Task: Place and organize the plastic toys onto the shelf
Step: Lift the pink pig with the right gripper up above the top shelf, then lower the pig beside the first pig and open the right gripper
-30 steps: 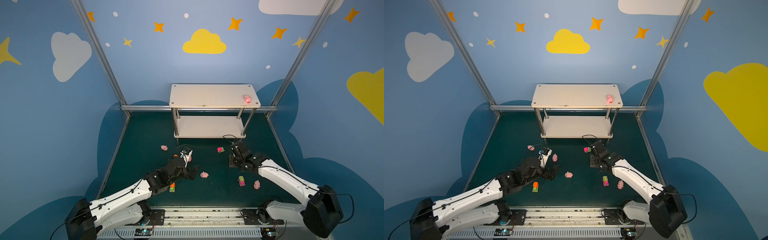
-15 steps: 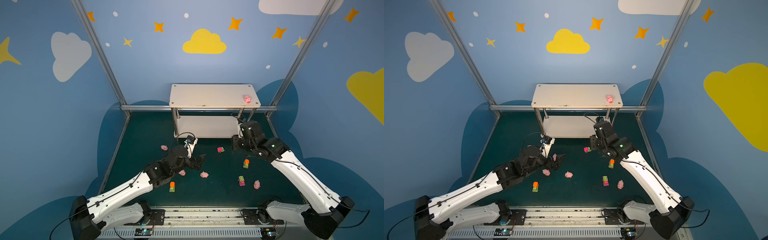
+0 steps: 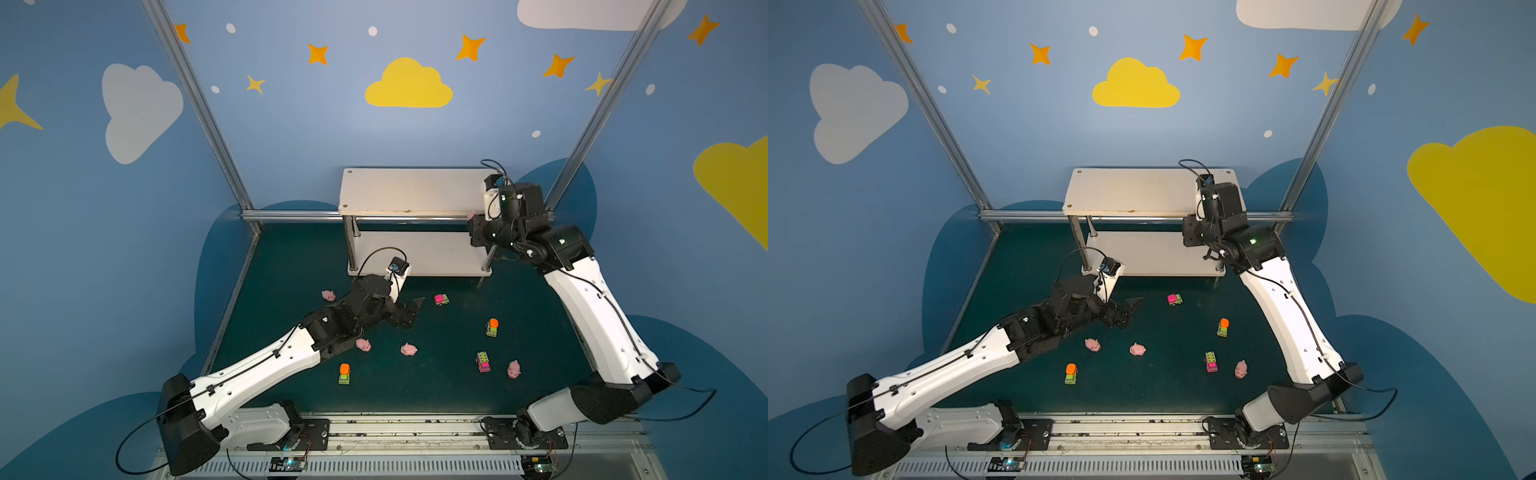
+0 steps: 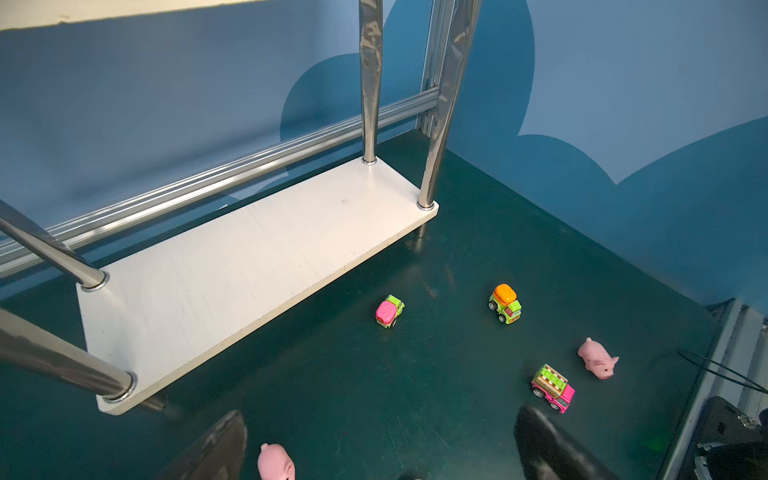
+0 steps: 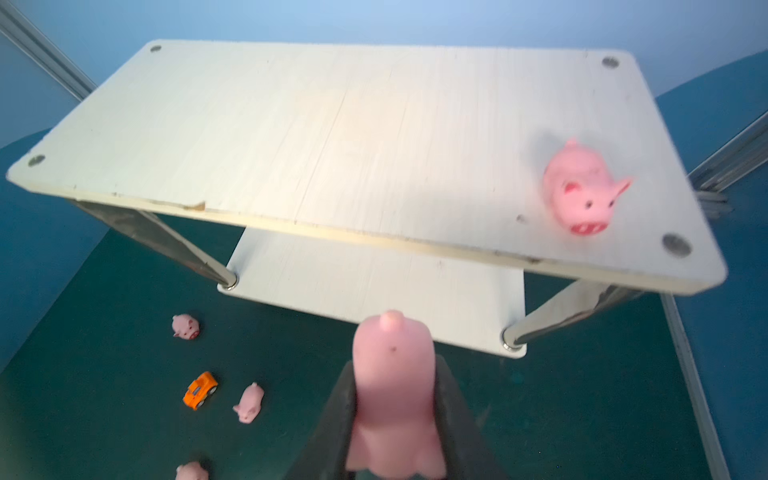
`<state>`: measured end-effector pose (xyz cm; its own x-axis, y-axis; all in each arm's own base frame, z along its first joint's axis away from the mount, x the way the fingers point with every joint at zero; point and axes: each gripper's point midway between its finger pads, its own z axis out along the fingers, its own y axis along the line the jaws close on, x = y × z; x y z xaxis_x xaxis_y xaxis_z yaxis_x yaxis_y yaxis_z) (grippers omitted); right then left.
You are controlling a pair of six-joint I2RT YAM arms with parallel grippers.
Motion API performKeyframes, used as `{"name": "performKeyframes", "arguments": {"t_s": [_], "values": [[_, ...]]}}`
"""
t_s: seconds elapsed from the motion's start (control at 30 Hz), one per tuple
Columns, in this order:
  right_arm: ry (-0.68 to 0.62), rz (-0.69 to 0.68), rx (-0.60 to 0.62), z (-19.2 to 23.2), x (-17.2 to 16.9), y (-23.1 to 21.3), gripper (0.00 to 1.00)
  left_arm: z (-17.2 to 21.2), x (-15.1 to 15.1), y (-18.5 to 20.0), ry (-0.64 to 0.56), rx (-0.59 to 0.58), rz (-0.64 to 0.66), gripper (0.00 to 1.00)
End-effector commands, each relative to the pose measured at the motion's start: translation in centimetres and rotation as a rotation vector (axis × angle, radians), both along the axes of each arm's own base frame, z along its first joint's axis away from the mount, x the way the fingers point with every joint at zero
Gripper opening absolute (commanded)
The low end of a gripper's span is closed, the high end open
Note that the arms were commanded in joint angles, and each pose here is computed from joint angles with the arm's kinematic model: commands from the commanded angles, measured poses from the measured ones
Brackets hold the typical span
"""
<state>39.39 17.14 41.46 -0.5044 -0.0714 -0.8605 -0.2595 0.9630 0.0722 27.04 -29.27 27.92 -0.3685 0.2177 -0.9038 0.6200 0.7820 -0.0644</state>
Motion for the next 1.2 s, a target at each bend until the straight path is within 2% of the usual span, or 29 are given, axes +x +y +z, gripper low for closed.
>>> {"name": "performKeyframes", "arguments": {"t_s": [0.0, 0.17, 0.4, 0.77, 1.17], "values": [[-0.013, 0.029, -0.046, 1.0, 1.4, -0.1, 0.26, 0.5, -0.1, -0.3, -0.012, -0.001, -0.019, 1.00], [-0.011, 0.012, -0.067, 1.5, 4.4, -0.8, 0.27, 0.6, -0.1, 0.3, -0.028, 0.009, -0.005, 1.00], [0.016, 0.007, -0.071, 0.0, 6.7, -1.1, 0.27, 0.6, 0.0, 1.1, -0.052, 0.021, 0.024, 1.00], [0.072, -0.016, -0.088, -2.5, 8.2, -1.5, 0.27, 0.1, 0.6, 1.4, -0.054, 0.039, 0.050, 1.00], [0.081, -0.036, -0.085, -3.1, 9.0, -2.1, 0.30, -0.3, 1.0, 1.7, -0.047, 0.046, 0.063, 1.00]]}}
